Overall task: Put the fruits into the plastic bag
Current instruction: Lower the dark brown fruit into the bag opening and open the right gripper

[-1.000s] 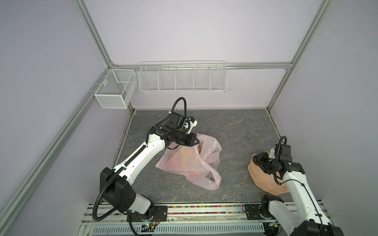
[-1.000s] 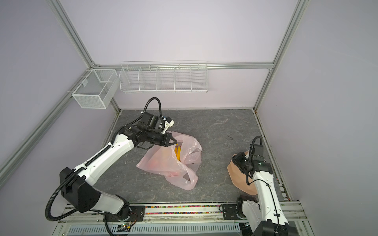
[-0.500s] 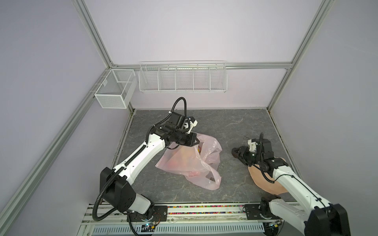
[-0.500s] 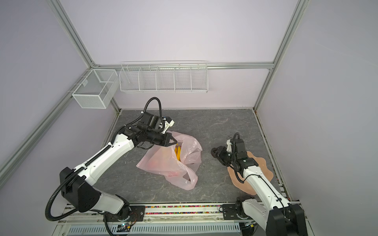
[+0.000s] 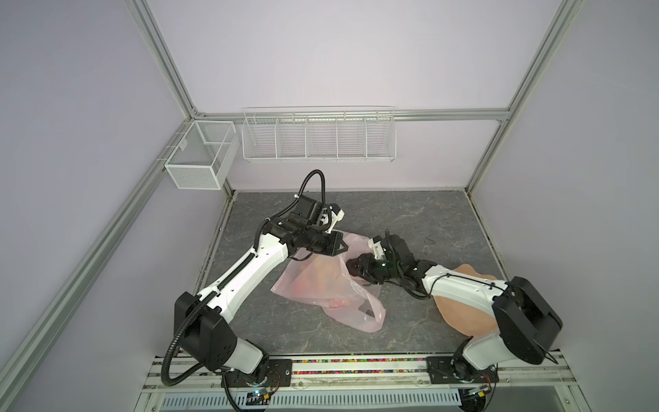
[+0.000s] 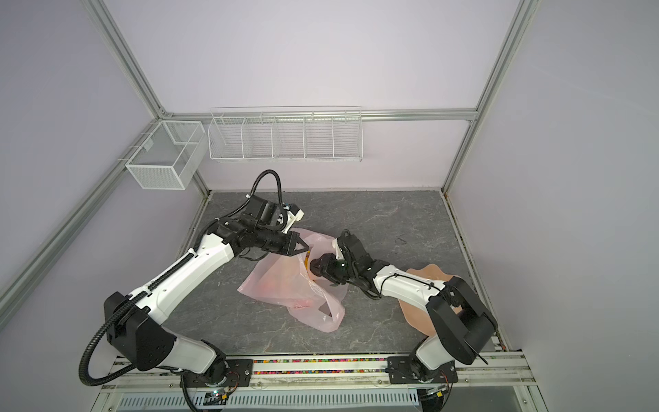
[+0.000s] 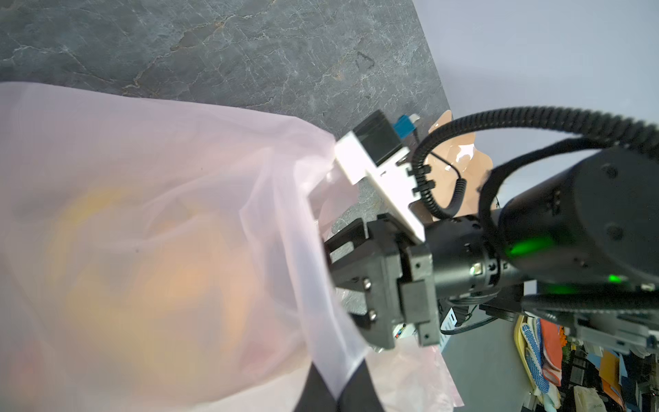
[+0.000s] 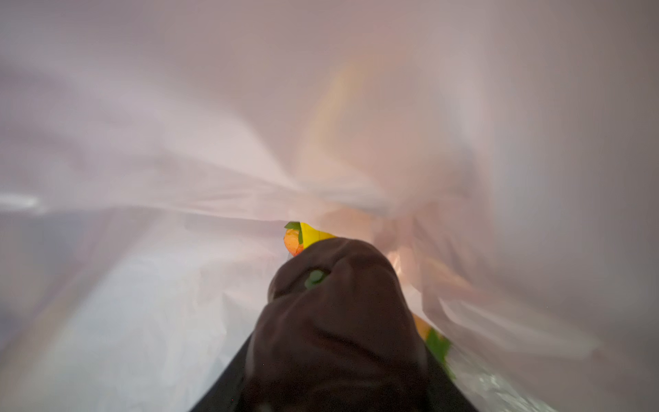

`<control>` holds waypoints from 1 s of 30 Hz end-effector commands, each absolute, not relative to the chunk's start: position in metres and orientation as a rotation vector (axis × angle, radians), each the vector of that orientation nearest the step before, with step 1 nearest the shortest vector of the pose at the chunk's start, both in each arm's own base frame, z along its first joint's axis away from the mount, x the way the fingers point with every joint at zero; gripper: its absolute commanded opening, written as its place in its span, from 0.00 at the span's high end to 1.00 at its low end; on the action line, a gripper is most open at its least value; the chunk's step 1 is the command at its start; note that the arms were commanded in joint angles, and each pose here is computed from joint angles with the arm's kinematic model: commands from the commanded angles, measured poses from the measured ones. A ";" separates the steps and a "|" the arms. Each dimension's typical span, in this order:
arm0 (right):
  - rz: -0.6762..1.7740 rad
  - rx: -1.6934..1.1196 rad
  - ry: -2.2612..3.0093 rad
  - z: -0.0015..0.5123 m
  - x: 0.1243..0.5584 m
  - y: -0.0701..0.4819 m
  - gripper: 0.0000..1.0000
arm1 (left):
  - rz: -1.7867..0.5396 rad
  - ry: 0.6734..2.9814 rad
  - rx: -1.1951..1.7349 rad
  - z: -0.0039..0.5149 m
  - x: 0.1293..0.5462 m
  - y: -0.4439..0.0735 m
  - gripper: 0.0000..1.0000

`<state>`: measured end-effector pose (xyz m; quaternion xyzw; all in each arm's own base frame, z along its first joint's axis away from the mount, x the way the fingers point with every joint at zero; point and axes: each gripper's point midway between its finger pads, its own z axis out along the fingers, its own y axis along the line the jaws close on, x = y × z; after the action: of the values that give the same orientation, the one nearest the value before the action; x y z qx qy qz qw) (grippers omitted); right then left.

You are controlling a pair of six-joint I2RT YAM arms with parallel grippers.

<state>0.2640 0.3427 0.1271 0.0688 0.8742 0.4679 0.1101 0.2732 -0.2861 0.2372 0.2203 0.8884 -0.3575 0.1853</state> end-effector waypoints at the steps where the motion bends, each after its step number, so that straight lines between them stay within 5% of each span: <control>1: 1.501 0.178 2.509 0.146 0.268 0.379 0.71 | -1.001 2.500 0.631 0.237 0.274 -0.286 1.00; 12: 1.610 0.136 2.587 0.125 0.256 0.432 0.65 | -0.978 2.502 0.629 0.237 0.274 -0.284 1.00; 22: 1.554 0.114 2.686 0.114 0.241 0.426 0.15 | -0.944 2.506 0.633 0.237 0.271 -0.277 1.00; 30: 1.379 0.087 2.740 0.124 0.237 0.392 0.05 | -0.904 2.509 0.628 0.237 0.265 -0.267 1.00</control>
<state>0.2384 0.4065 0.1146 0.0315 0.8826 0.4684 0.0258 0.2716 -0.2760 0.2365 0.2172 0.8959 -0.3352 0.1945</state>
